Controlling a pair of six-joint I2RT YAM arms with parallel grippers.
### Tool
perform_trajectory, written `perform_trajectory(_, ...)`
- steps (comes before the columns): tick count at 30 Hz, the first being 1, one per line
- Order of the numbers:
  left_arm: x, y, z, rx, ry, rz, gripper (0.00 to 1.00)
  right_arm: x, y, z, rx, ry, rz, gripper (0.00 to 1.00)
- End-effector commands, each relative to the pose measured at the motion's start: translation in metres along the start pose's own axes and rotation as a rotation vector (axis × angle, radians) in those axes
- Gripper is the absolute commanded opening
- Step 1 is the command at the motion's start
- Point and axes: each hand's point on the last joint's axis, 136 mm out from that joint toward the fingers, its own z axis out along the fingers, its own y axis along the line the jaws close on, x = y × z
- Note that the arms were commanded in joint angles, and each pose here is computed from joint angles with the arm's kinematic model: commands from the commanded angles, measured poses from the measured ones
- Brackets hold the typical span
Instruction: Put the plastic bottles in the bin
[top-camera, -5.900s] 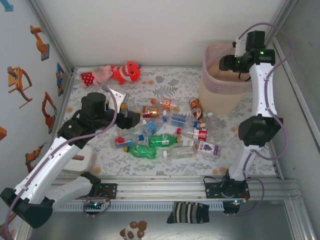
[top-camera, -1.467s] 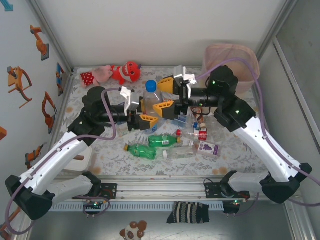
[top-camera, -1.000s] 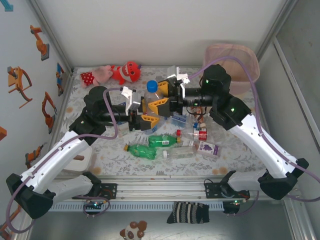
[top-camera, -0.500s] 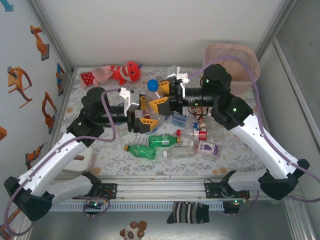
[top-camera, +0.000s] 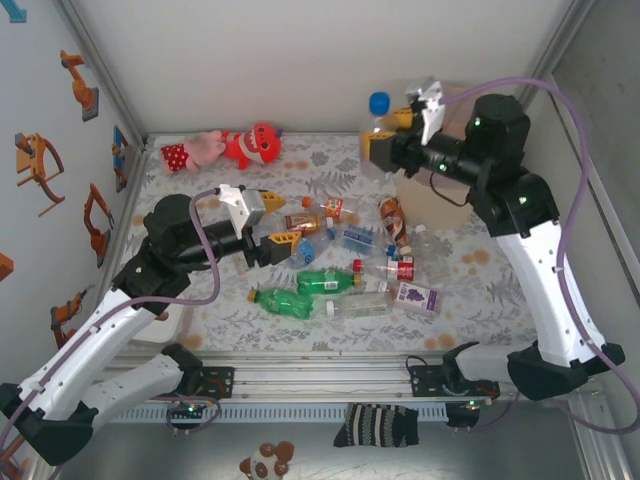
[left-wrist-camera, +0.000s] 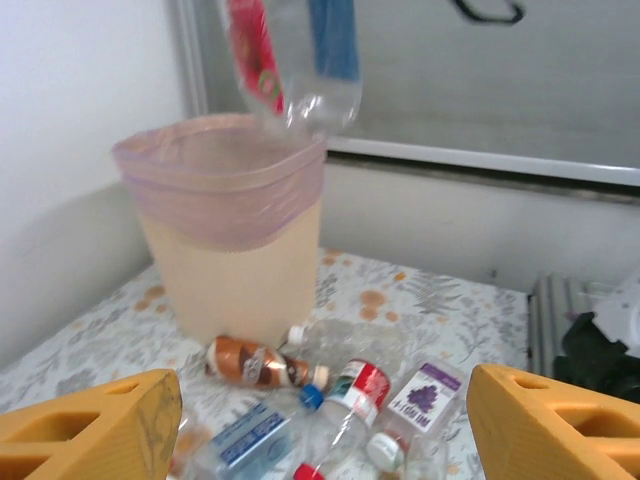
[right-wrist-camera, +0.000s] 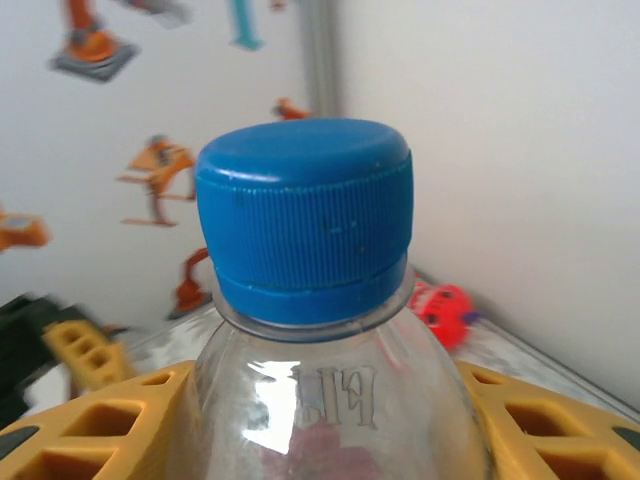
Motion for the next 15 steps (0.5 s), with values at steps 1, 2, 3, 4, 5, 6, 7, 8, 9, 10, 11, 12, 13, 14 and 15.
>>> perform_trajectory(1, 0.014, 0.018, -0.002, -0.119, 0.056, -0.044, 0.74, 0.001, -0.054, -0.009, 0.177, 0.039, 0.056, 0.45)
perform_trajectory(2, 0.015, 0.02, -0.002, -0.13, 0.06, -0.051, 0.74, 0.003, -0.07, -0.01, 0.223, 0.055, 0.067, 0.46)
perform_trajectory(3, 0.017, 0.022, -0.002, -0.139, 0.07, -0.06, 0.74, 0.005, -0.086, -0.012, 0.261, 0.069, 0.083, 0.46)
perform_trajectory(4, 0.019, 0.022, -0.002, -0.143, 0.078, -0.065, 0.74, 0.008, -0.101, -0.014, 0.301, 0.08, 0.094, 0.45)
perform_trajectory(5, 0.02, 0.023, -0.002, -0.145, 0.081, -0.068, 0.74, 0.011, -0.12, -0.017, 0.354, 0.099, 0.103, 0.45)
perform_trajectory(6, 0.021, 0.023, -0.002, -0.146, 0.086, -0.077, 0.74, 0.018, -0.139, -0.019, 0.412, 0.128, 0.112, 0.45)
perform_trajectory(7, 0.022, 0.024, -0.002, -0.153, 0.09, -0.084, 0.74, 0.022, -0.155, -0.022, 0.473, 0.153, 0.114, 0.45)
perform_trajectory(8, 0.023, 0.024, -0.003, -0.156, 0.094, -0.09, 0.74, 0.029, -0.174, -0.025, 0.542, 0.196, 0.114, 0.44)
perform_trajectory(9, 0.025, 0.025, -0.003, -0.158, 0.101, -0.095, 0.74, 0.037, -0.192, -0.028, 0.598, 0.235, 0.12, 0.44)
perform_trajectory(10, 0.026, 0.025, -0.003, -0.159, 0.108, -0.098, 0.74, 0.044, -0.208, -0.031, 0.645, 0.265, 0.126, 0.44)
perform_trajectory(11, 0.028, 0.025, -0.003, -0.159, 0.113, -0.098, 0.74, 0.051, -0.224, -0.035, 0.697, 0.3, 0.132, 0.44)
perform_trajectory(12, 0.029, 0.025, -0.003, -0.161, 0.117, -0.102, 0.74, 0.058, -0.24, -0.04, 0.747, 0.329, 0.14, 0.44)
perform_trajectory(13, 0.03, 0.025, -0.003, -0.161, 0.119, -0.102, 0.74, 0.063, -0.252, -0.044, 0.783, 0.352, 0.146, 0.44)
perform_trajectory(14, 0.031, 0.024, -0.003, -0.158, 0.122, -0.103, 0.74, 0.07, -0.265, -0.047, 0.812, 0.374, 0.153, 0.44)
perform_trajectory(15, 0.032, 0.023, -0.002, -0.152, 0.124, -0.102, 0.74, 0.076, -0.277, -0.051, 0.834, 0.387, 0.164, 0.44)
